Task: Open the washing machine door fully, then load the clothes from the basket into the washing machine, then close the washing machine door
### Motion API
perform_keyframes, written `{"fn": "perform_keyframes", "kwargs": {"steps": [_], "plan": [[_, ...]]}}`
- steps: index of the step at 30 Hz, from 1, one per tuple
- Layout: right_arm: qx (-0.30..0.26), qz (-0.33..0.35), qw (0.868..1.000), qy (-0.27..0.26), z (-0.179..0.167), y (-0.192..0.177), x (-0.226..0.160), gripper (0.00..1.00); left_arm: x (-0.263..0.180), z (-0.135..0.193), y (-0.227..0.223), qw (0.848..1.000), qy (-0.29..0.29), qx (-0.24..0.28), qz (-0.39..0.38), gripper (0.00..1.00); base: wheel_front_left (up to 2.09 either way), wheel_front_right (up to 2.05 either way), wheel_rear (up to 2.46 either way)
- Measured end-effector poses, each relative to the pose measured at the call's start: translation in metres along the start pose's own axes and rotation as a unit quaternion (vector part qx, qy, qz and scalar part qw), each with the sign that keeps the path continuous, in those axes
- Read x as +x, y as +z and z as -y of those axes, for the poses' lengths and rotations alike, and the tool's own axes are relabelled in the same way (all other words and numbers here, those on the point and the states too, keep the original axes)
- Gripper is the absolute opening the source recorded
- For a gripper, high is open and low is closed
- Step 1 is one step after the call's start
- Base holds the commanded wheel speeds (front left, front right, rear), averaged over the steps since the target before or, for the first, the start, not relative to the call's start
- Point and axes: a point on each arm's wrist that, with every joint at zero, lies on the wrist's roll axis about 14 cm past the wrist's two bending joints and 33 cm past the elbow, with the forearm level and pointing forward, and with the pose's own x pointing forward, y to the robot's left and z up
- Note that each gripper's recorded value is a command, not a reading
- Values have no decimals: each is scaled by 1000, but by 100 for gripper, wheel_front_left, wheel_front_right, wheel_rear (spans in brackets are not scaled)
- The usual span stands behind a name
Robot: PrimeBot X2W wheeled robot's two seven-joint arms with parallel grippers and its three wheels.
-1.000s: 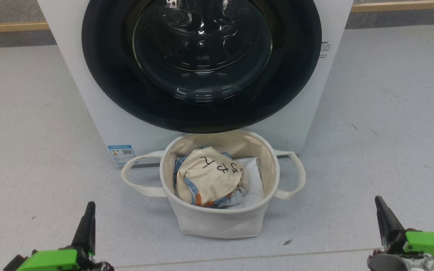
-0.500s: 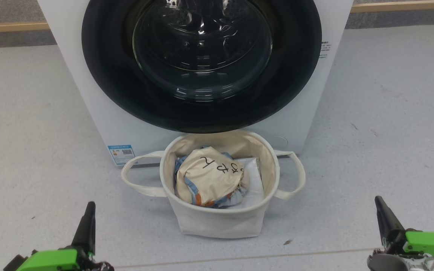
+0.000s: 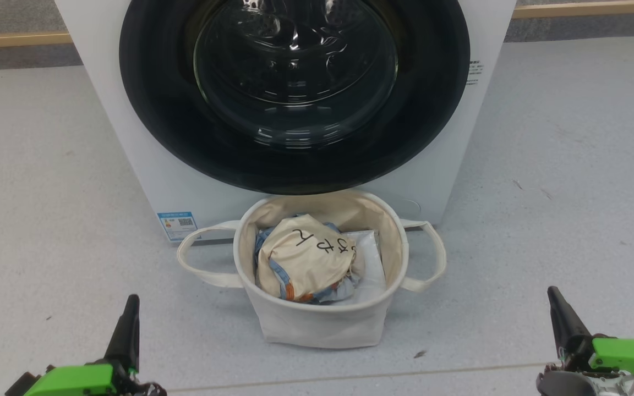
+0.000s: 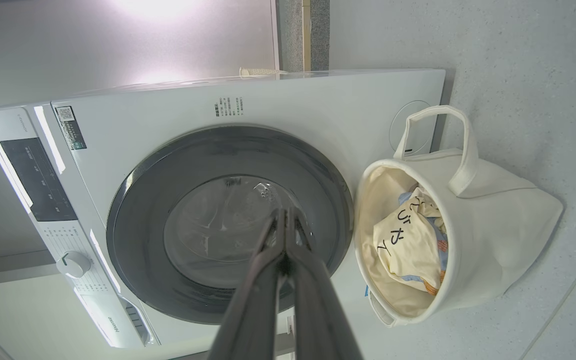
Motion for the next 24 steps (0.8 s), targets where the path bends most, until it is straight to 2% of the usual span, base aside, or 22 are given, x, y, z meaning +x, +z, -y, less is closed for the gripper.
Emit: {"fn": "perform_keyframes", "kwargs": {"steps": [24], "plan": [[0,0,1000,0,0,0,0,0,0,0,0,1000,0,0,0,0,0,0,0]]}}
